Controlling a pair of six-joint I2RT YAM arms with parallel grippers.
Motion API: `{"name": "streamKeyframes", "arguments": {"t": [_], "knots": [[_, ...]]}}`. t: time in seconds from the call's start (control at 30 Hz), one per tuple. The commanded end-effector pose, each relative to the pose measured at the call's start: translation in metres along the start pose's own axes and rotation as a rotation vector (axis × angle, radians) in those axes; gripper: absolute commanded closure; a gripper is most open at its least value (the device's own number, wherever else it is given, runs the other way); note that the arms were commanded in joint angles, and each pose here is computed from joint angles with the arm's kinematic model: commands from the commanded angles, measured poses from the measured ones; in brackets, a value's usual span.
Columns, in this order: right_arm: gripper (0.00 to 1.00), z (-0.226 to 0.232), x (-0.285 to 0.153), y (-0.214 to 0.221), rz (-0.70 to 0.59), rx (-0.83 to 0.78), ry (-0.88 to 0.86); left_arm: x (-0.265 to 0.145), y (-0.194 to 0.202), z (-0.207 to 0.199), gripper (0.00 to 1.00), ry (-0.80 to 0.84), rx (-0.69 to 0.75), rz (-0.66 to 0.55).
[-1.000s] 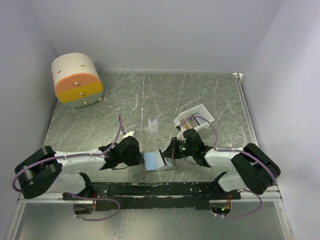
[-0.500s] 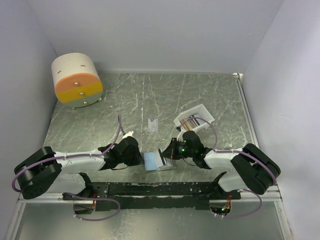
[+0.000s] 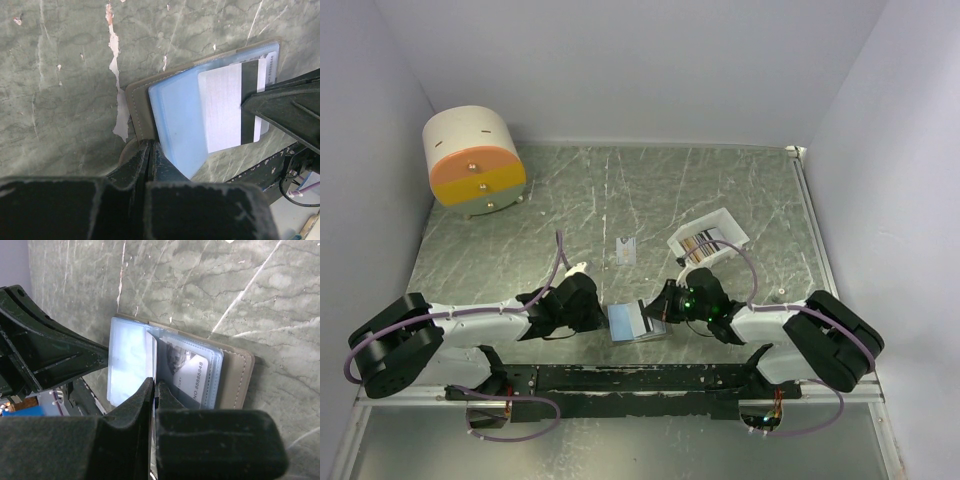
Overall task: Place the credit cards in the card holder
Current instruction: Insert the credit card into the card holder.
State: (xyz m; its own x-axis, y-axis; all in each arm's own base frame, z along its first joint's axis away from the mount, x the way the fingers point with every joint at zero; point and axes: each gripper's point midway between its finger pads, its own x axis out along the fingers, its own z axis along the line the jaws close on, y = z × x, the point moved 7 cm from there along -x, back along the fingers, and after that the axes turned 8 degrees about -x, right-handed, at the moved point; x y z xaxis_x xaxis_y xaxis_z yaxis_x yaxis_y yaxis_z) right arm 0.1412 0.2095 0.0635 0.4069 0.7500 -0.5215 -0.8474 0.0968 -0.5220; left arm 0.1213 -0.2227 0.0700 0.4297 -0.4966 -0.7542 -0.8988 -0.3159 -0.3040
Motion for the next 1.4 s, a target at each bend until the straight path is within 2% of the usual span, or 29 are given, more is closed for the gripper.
{"name": "streamKeyframes", "arguments": {"t": [0.0,0.13,0.3,0.37,0.5,0.57,1.37], "knots": [[0.98,-0.008,-0.001,0.009,0.005,0.012,0.047,0.005,0.007,0.021,0.93,-0.09,0.014,0.013],[0.91,-0.006,0.001,0.009,0.017,0.011,0.054,0.005,0.007,0.021,0.93,-0.092,0.014,0.013],[0.86,-0.007,-0.001,0.006,0.05,-0.026,0.118,0.004,0.007,0.021,0.93,-0.092,0.012,0.008],[0.8,-0.011,-0.005,0.007,0.087,-0.054,0.173,0.003,0.006,0.021,0.93,-0.092,0.013,0.005],[0.66,-0.011,-0.015,0.001,0.091,-0.091,0.241,0.001,0.006,0.021,0.93,-0.086,0.011,0.0],[0.62,-0.009,-0.019,-0.002,0.084,-0.102,0.244,0.001,0.006,0.021,0.93,-0.085,0.011,-0.001],[0.6,0.013,-0.01,0.01,0.12,-0.09,0.129,0.004,0.007,0.012,0.93,-0.038,0.006,0.024]]}}
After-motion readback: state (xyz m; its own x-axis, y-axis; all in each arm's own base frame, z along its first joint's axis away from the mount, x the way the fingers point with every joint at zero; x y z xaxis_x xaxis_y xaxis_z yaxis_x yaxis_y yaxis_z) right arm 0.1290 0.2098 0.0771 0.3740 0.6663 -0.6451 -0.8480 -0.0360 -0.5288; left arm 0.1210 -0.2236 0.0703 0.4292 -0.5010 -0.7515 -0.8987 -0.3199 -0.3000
